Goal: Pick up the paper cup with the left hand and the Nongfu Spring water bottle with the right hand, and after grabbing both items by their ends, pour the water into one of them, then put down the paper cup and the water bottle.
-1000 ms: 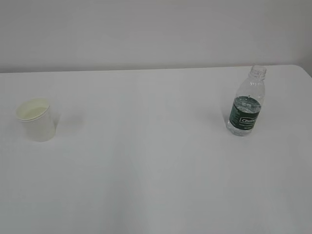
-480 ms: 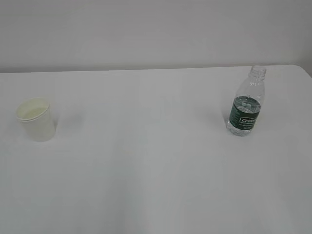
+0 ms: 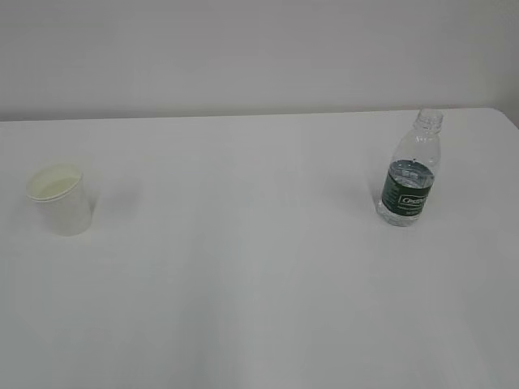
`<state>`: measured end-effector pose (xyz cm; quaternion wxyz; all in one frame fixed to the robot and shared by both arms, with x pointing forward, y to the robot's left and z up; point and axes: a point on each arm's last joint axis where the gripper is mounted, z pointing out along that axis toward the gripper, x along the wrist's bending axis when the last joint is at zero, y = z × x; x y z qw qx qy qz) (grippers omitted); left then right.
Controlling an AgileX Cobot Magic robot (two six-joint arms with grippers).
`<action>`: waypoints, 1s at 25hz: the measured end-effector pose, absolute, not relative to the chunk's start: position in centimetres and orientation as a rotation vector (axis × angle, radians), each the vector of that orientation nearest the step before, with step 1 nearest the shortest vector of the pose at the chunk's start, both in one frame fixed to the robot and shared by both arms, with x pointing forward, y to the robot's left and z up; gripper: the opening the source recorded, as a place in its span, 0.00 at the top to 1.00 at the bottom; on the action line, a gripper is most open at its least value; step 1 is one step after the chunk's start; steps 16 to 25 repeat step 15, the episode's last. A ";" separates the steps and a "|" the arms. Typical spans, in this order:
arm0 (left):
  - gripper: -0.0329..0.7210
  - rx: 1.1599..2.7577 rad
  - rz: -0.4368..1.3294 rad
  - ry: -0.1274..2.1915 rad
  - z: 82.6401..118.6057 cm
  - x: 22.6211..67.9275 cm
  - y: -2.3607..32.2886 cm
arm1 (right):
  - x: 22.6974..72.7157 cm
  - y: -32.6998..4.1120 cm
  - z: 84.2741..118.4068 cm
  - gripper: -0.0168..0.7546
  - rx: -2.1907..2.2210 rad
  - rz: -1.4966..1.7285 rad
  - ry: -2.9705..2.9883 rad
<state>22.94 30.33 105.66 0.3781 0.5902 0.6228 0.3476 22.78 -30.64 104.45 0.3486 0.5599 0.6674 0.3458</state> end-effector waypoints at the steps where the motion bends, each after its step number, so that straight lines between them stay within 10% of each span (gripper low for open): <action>1: 0.49 1.508 0.888 1.592 105.7 22.9 30.3 | 22.8 -30.6 104.4 0.22 1.451 0.896 1.730; 25: 0.52 1.509 0.889 1.591 105.7 22.9 30.3 | 22.8 -30.7 104.5 0.22 1.450 0.896 1.728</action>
